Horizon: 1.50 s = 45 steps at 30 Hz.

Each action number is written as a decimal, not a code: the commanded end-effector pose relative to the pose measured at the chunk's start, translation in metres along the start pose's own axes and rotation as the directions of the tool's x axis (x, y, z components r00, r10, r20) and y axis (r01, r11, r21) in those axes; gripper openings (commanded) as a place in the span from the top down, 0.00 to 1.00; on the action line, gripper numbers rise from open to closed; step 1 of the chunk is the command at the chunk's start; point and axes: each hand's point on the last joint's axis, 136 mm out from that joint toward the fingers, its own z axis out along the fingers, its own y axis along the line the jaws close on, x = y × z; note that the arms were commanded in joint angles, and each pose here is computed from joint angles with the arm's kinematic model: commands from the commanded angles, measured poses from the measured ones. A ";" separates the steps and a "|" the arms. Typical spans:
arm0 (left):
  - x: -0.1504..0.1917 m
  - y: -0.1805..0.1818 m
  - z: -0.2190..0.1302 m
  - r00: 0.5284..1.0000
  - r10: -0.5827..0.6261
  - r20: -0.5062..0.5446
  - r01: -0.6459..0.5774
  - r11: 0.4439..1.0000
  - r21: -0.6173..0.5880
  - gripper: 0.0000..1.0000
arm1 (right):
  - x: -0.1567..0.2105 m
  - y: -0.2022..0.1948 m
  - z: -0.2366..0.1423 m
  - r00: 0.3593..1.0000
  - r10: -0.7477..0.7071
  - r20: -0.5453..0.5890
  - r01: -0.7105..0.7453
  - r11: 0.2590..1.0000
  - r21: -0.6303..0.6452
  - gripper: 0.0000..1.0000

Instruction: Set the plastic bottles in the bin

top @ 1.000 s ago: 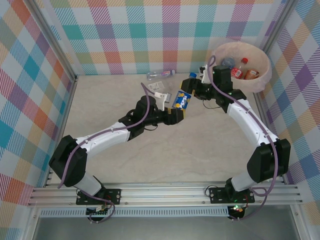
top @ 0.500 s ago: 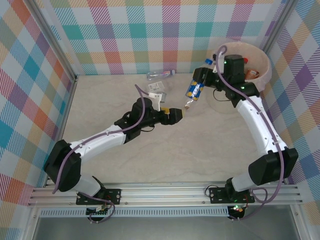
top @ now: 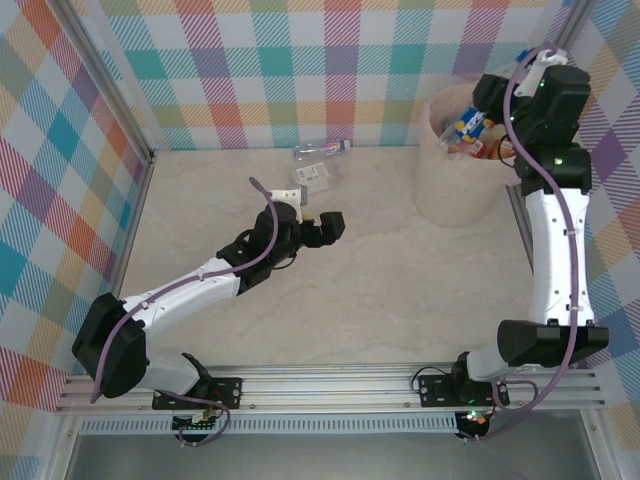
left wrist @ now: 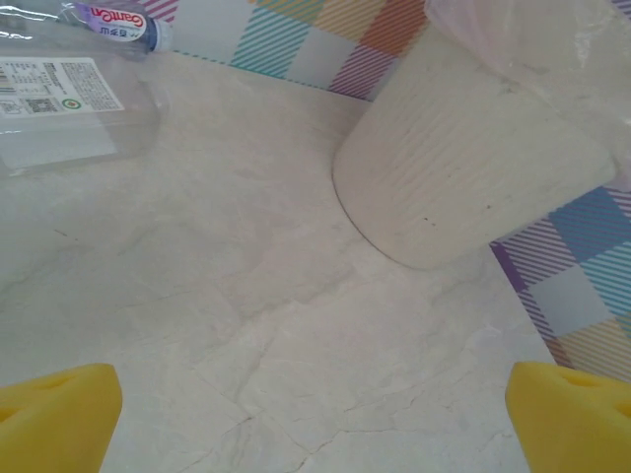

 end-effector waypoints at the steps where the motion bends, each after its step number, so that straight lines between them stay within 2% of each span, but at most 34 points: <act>1: -0.007 0.007 -0.003 1.000 -0.014 0.023 0.015 0.999 -0.036 0.00 | 0.006 -0.032 0.017 0.997 -0.056 -0.048 0.062 0.988 0.144 0.51; 6: -0.006 0.011 -0.004 1.000 -0.008 0.019 0.010 0.998 -0.055 0.00 | 0.003 -0.067 0.031 0.986 -0.100 -0.135 0.135 0.950 0.282 0.50; 10: -0.006 0.014 -0.003 1.000 -0.009 0.022 0.011 0.997 -0.072 0.00 | 0.030 -0.076 0.048 0.961 -0.074 -0.266 0.153 0.945 0.289 0.49; 18: -0.005 0.017 -0.001 1.000 -0.008 0.015 0.009 0.997 -0.083 0.00 | 0.071 -0.112 0.088 0.916 -0.052 -0.399 0.218 0.897 0.384 0.48; 22: -0.004 0.020 -0.002 1.000 -0.005 0.013 0.006 0.995 -0.098 0.00 | 0.098 -0.126 0.098 0.884 0.001 -0.468 0.207 0.897 0.391 0.43; 23: -0.003 0.020 -0.002 1.000 -0.004 0.011 0.005 0.995 -0.099 0.00 | 0.104 -0.129 0.100 0.876 0.014 -0.482 0.201 0.898 0.391 0.37; 26: -0.003 0.022 -0.001 1.000 -0.004 0.012 0.005 0.994 -0.105 0.00 | 0.113 -0.132 0.102 0.863 0.034 -0.504 0.192 0.900 0.391 0.16; 28: -0.001 0.022 0.001 1.000 -0.007 0.005 0.007 0.994 -0.106 0.00 | 0.113 -0.129 0.102 0.863 0.034 -0.504 0.188 0.904 0.383 0.10; 35: 0.005 0.024 0.007 1.000 -0.016 -0.011 0.014 0.994 -0.110 0.00 | 0.100 -0.118 0.096 0.880 0.034 -0.473 0.151 0.926 0.346 0.06; 45: 0.001 0.048 0.008 0.997 -0.073 -0.008 0.070 0.980 -0.188 0.00 | 0.088 -0.067 0.090 0.892 0.068 -0.447 -0.006 0.990 0.139 0.00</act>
